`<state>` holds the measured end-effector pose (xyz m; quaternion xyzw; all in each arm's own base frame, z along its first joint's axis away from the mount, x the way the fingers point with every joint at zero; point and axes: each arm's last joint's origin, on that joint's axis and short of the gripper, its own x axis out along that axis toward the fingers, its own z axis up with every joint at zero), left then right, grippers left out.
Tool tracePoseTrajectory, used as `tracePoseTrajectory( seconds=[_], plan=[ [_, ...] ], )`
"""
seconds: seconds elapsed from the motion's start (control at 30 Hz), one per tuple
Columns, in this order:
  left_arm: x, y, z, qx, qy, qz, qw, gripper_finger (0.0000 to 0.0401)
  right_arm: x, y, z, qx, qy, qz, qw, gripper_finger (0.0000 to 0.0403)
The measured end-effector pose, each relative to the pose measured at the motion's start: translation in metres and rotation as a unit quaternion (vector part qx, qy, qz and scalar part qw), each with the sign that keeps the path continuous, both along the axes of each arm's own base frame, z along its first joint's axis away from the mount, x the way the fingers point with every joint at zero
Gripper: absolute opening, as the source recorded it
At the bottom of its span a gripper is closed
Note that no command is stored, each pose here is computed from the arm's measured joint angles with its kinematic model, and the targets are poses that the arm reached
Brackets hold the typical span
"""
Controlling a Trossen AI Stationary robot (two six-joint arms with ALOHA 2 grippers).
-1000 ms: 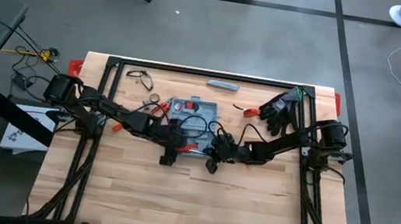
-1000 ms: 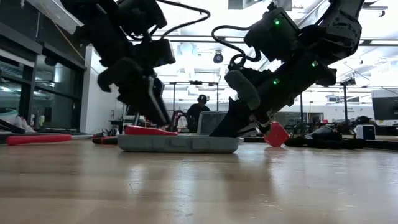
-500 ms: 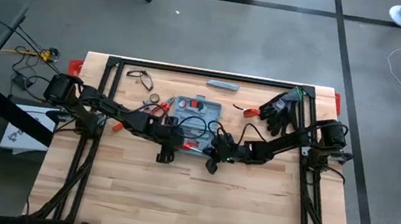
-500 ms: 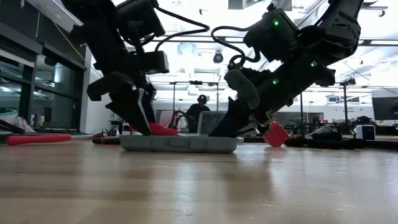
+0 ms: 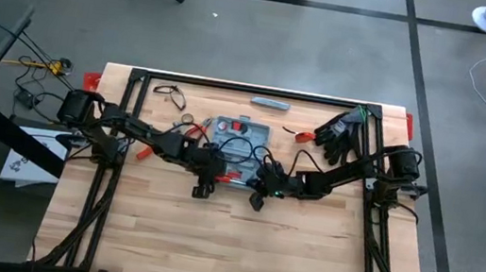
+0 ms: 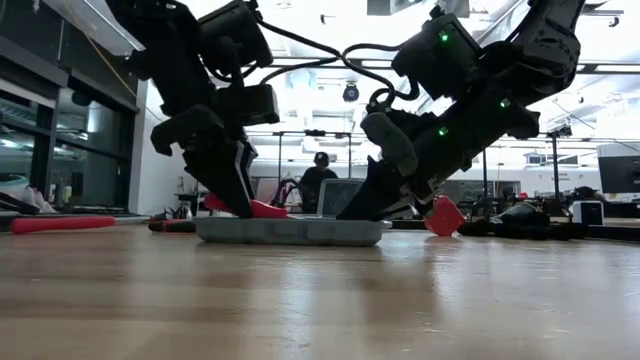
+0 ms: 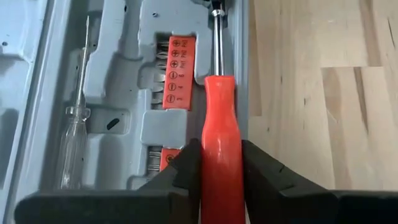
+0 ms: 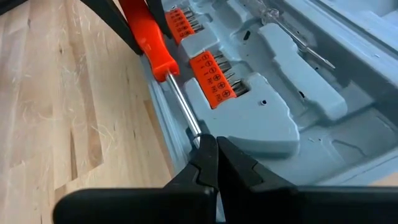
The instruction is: Prefit tool cases
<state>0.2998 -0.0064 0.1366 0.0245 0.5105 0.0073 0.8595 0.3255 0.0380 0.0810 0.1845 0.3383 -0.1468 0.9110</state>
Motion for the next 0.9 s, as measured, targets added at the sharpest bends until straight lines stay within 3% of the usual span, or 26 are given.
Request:
tracePoseTrajectory(
  seconds=[0.47,0.7,0.9],
  plan=[
    [-0.01,-0.017,0.027,0.071,-0.044,0.014,0.996,0.007,-0.006,0.005,0.02,-0.04,-0.012,0.012,0.999,0.0],
    [-0.035,-0.019,0.053,0.134,-0.037,0.086,0.986,0.007,-0.008,0.005,0.024,-0.046,-0.004,0.008,0.999,0.0],
    [-0.073,-0.011,0.064,0.161,0.036,0.214,0.963,0.007,-0.009,0.005,0.024,-0.05,0.002,0.005,0.999,0.0]
  ],
)
